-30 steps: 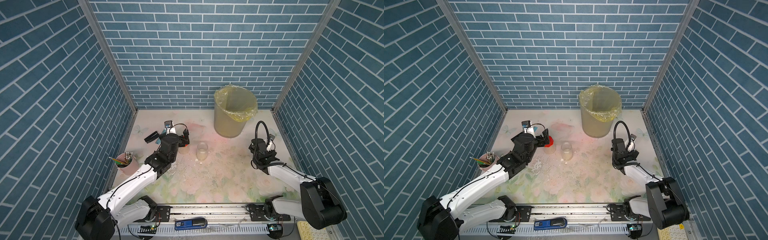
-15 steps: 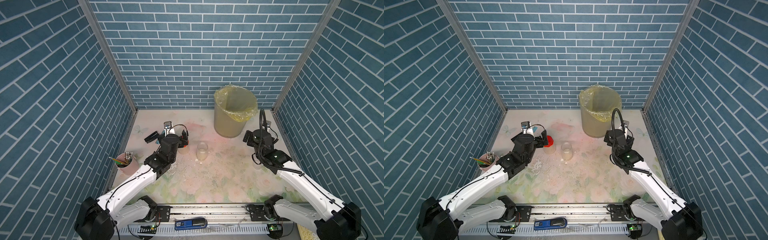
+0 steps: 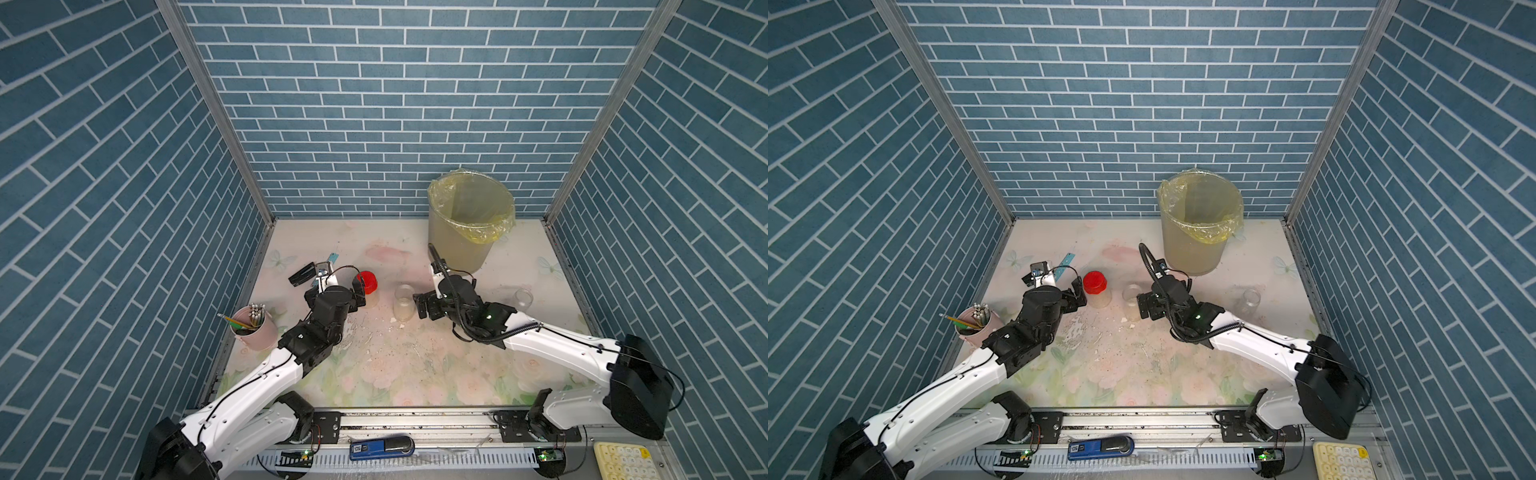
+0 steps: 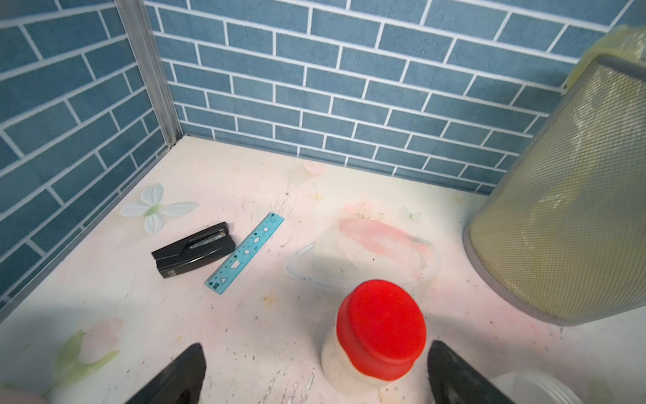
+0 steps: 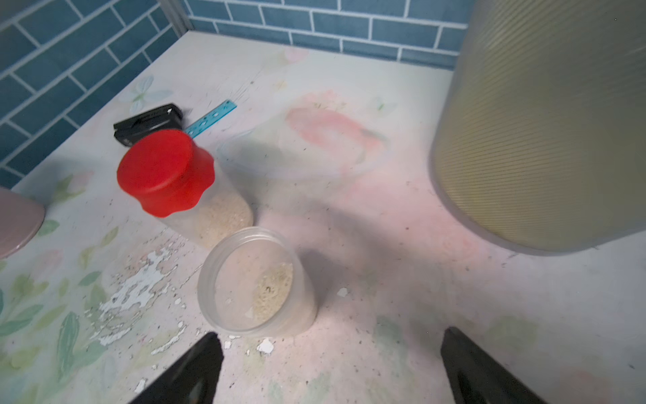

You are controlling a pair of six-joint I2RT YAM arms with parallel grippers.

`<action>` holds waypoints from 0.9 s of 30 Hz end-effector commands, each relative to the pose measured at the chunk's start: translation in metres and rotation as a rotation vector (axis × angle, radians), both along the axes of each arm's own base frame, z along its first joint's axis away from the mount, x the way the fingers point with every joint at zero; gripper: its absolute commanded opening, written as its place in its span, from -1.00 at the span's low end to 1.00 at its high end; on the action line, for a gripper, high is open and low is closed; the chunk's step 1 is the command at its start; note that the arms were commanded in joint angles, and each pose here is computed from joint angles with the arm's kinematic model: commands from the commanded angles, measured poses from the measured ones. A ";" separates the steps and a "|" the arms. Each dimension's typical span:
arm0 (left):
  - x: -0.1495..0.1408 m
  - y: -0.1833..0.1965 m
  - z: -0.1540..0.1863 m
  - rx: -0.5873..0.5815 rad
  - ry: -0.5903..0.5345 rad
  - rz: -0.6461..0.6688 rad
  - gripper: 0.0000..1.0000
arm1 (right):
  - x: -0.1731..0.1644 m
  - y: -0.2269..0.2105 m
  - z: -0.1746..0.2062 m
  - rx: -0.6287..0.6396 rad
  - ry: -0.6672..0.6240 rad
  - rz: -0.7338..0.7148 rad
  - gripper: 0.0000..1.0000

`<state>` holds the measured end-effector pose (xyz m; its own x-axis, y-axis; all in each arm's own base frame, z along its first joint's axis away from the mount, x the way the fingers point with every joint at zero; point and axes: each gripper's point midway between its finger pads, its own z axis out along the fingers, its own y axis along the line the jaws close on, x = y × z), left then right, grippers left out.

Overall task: Empty moldy rice from jars
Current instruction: Pick up the jar from the center of the board.

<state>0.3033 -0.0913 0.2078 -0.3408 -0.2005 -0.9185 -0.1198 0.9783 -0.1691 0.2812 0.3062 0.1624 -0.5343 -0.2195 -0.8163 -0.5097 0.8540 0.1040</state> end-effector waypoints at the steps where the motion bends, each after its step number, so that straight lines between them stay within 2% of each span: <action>1: -0.004 0.010 0.005 -0.016 -0.025 0.037 0.99 | -0.002 0.031 0.001 0.047 -0.033 0.107 0.97; 8: -0.009 0.014 0.002 -0.026 -0.049 0.042 0.99 | -0.006 0.061 -0.025 0.038 -0.006 0.197 0.97; 15: -0.009 0.013 -0.001 -0.025 -0.045 0.029 0.99 | 0.005 0.077 -0.042 0.032 0.010 0.194 0.92; 27: -0.011 0.014 0.002 -0.027 -0.069 0.027 0.99 | 0.024 0.082 -0.058 -0.002 0.000 0.129 0.70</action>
